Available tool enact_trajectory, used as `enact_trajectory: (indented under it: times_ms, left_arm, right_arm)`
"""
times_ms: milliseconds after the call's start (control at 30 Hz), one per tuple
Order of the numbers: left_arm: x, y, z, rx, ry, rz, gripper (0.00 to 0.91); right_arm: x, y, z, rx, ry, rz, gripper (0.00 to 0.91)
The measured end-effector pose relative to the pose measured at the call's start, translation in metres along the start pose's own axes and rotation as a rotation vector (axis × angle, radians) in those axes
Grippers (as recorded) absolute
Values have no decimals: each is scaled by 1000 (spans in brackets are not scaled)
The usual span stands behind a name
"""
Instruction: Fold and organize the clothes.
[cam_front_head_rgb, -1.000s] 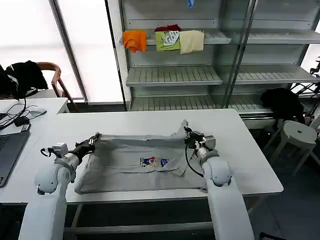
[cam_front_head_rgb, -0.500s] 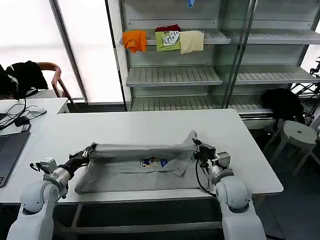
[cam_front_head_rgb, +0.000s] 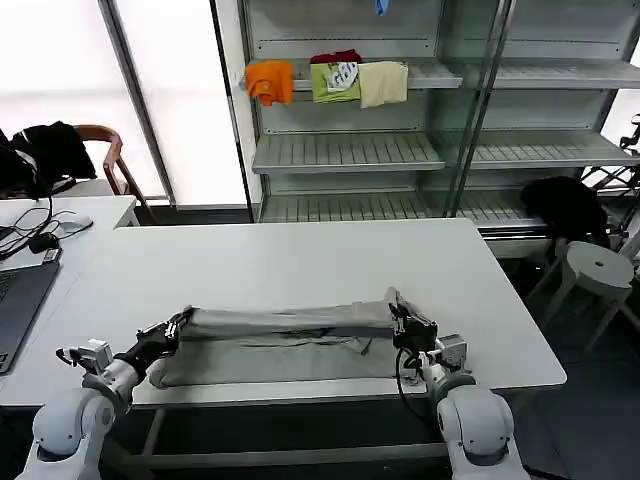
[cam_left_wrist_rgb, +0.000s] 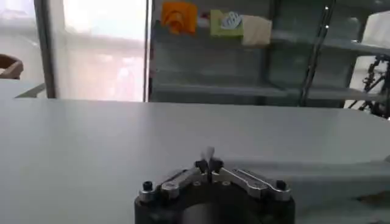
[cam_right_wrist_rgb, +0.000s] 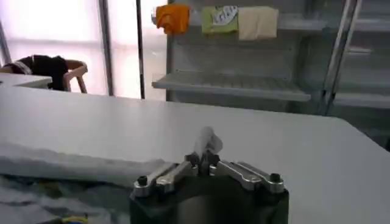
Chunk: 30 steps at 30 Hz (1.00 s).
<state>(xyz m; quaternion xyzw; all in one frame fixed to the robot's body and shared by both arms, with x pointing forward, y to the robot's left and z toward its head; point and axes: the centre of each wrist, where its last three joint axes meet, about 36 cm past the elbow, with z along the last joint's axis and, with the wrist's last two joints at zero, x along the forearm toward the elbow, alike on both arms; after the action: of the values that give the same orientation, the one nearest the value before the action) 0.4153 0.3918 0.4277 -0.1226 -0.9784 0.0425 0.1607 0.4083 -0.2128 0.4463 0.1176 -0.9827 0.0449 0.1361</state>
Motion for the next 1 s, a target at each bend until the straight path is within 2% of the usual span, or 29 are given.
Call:
enact_trajectory:
  times_ms: [300, 533, 900, 933, 1000]
  left_arm:
    - [13, -3, 0, -18, -6, -32, 907]
    - [24, -9, 1, -43, -6, -82, 907]
    - [23, -34, 23, -52, 46, -193, 907]
    - [22, -36, 24, -51, 48, -202, 867]
    - [20, -40, 27, -48, 52, -217, 534]
  right_arm:
    - [8, -6, 11, 33, 19, 63, 907]
    - [15, -28, 10, 46, 13, 136, 907]
    - [33, -62, -15, -59, -63, 189, 907]
    - [34, -63, -18, -66, -70, 190, 907]
    - [36, -64, -22, -79, -85, 188, 907]
